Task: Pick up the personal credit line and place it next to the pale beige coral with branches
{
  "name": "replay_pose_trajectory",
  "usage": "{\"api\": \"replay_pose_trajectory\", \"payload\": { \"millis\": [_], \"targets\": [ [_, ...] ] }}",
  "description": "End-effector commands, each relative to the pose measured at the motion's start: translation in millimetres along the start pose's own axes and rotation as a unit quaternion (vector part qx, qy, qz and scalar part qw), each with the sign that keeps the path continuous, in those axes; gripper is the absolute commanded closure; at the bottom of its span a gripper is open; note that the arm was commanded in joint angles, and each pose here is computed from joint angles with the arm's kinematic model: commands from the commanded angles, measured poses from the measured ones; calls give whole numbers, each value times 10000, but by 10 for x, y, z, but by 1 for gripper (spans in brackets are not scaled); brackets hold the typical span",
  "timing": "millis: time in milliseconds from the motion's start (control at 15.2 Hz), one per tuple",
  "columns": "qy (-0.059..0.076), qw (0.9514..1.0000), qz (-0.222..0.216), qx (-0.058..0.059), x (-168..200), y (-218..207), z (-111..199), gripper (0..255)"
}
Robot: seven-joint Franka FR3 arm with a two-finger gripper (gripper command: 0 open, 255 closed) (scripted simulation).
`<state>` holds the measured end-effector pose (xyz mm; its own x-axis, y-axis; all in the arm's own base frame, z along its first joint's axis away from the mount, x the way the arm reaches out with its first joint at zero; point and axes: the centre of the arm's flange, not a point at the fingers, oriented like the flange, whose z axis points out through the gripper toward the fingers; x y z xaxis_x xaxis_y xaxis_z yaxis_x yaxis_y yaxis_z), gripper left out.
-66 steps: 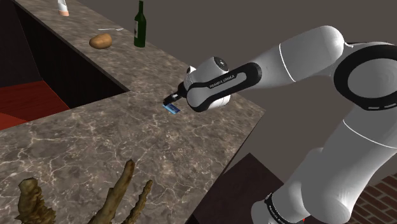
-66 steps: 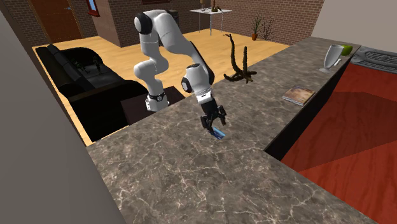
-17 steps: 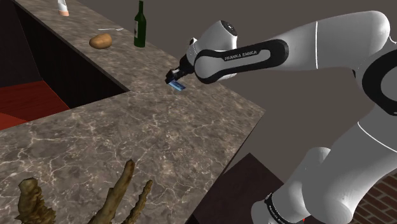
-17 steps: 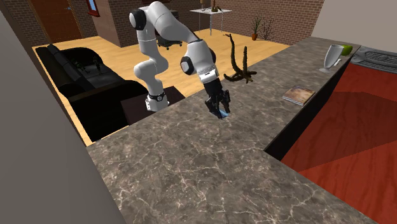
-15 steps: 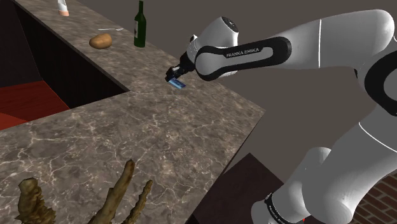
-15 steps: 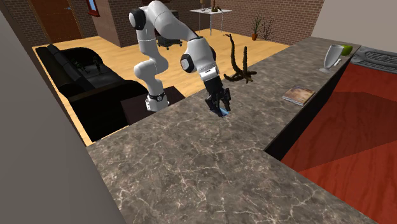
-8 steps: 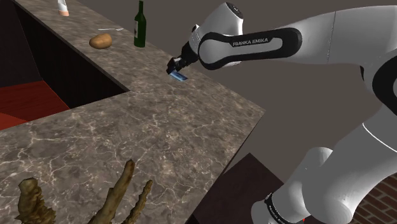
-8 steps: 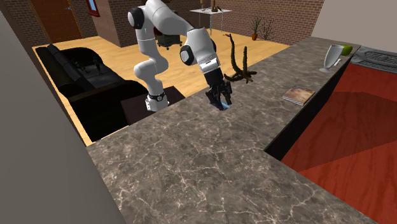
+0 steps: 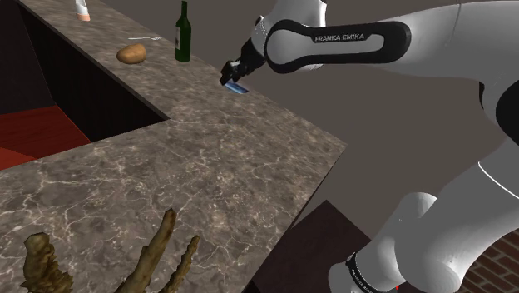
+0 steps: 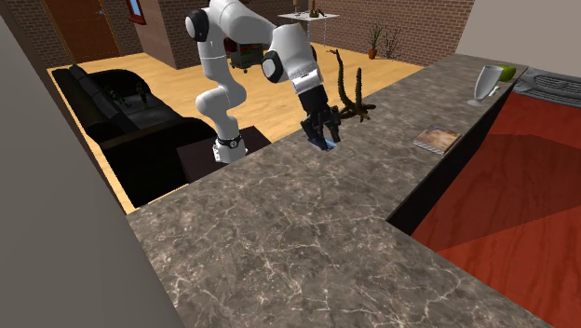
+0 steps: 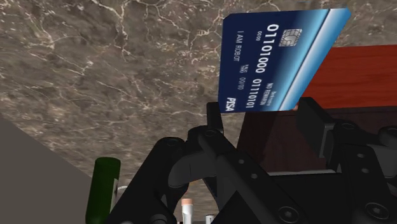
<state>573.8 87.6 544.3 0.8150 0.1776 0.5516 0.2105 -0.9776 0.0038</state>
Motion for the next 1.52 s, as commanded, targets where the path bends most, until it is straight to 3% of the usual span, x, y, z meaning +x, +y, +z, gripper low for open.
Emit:
{"api": "replay_pose_trajectory", "payload": {
  "millis": [0, 1452],
  "targets": [
    [-3, 10000, 1, 0, 53, -10, -91, 255],
    [-3, 10000, 1, 0, 694, -5, -1060, 255]
  ]
}}
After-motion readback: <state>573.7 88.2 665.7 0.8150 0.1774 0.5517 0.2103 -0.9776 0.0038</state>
